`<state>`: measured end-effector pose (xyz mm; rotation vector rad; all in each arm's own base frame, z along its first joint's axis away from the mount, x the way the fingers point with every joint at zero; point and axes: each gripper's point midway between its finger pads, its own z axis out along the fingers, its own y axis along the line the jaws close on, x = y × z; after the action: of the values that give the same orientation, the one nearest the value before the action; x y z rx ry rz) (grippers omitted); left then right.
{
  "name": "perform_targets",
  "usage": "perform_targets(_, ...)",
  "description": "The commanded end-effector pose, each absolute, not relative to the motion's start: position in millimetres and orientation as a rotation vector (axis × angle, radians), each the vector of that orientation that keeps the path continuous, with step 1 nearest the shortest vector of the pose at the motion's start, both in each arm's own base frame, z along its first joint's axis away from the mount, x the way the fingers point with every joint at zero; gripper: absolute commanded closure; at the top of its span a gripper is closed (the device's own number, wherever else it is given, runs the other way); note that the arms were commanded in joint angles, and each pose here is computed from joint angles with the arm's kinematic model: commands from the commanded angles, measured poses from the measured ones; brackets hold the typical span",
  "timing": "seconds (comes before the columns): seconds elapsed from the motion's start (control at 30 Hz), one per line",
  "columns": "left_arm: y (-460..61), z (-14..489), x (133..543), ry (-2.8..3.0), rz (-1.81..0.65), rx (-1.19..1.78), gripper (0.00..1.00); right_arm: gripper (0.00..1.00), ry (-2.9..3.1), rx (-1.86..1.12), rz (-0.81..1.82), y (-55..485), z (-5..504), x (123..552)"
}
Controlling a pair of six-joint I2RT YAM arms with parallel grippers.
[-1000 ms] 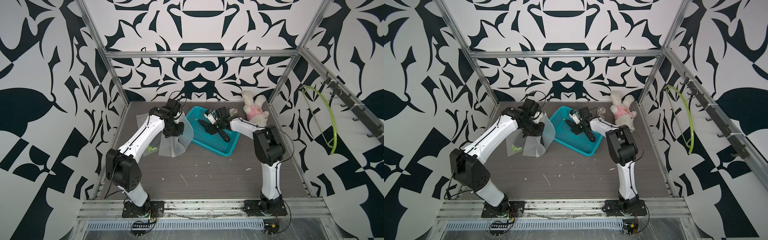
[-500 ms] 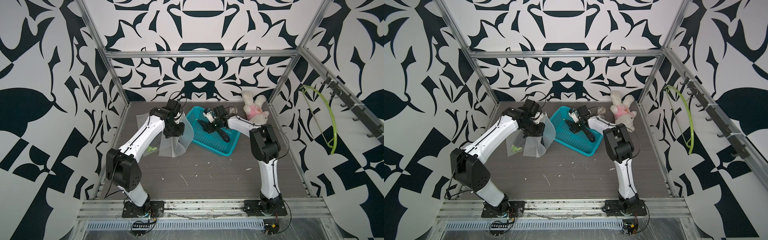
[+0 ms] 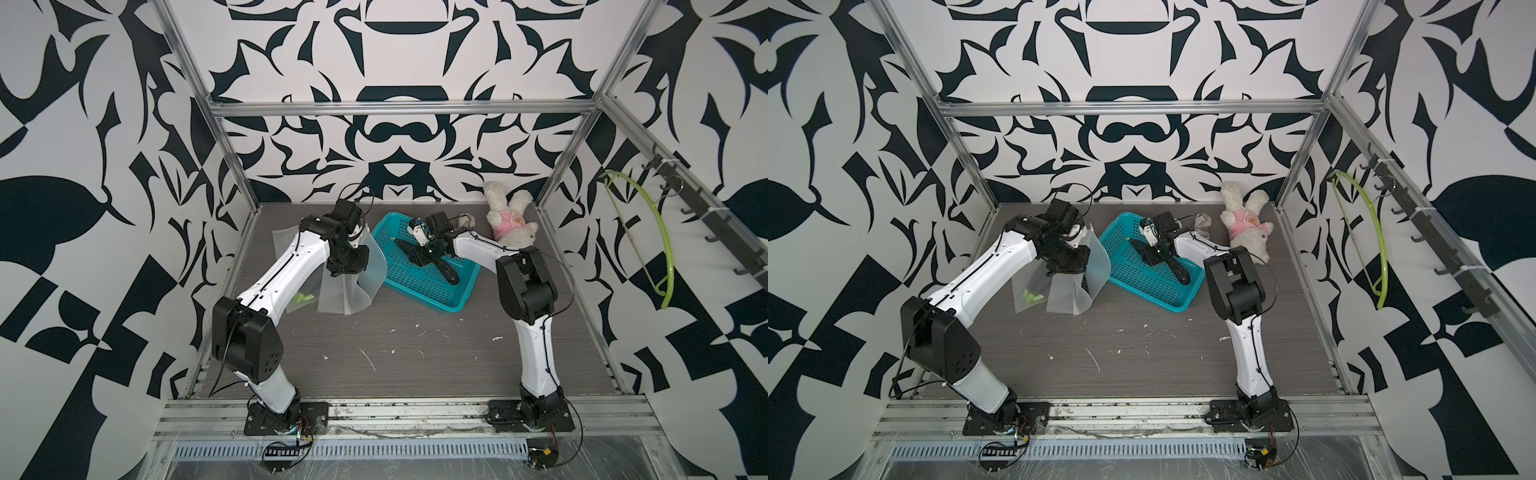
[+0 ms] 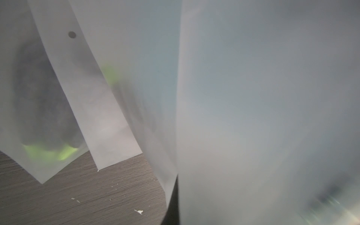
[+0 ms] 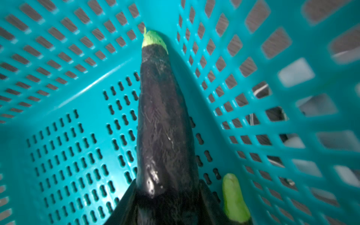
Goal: Place the eggplant in a zip-top bag and seal the zipper
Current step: Pick up the eggplant from the basket, then place the eggplant in the zipper food storage bag.
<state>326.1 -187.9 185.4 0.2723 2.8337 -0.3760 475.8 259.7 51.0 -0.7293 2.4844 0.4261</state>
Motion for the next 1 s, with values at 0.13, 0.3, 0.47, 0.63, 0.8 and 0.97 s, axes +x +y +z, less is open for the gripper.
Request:
perform_targets(0.13,-190,190,335,2.819,-0.371,0.276,1.0,0.59,2.366,-0.719,0.486,259,132,452)
perform_targets(0.3,-192,193,342,2.807,-0.368,0.274,1.0,0.59,2.405,-0.731,0.502,246,152,419)
perform_targets(0.47,-194,194,352,2.815,-0.337,0.283,1.0,0.59,2.385,-0.751,0.536,234,181,380)
perform_targets(0.63,-191,189,362,2.834,-0.26,0.302,1.0,0.59,2.371,-0.762,0.572,224,210,346)
perform_targets(0.8,-191,182,365,2.85,-0.231,0.31,1.0,0.6,2.351,-0.833,0.611,233,226,318)
perform_targets(0.97,-200,182,368,2.818,-0.221,0.33,1.0,0.6,2.359,-0.922,0.647,257,224,300)
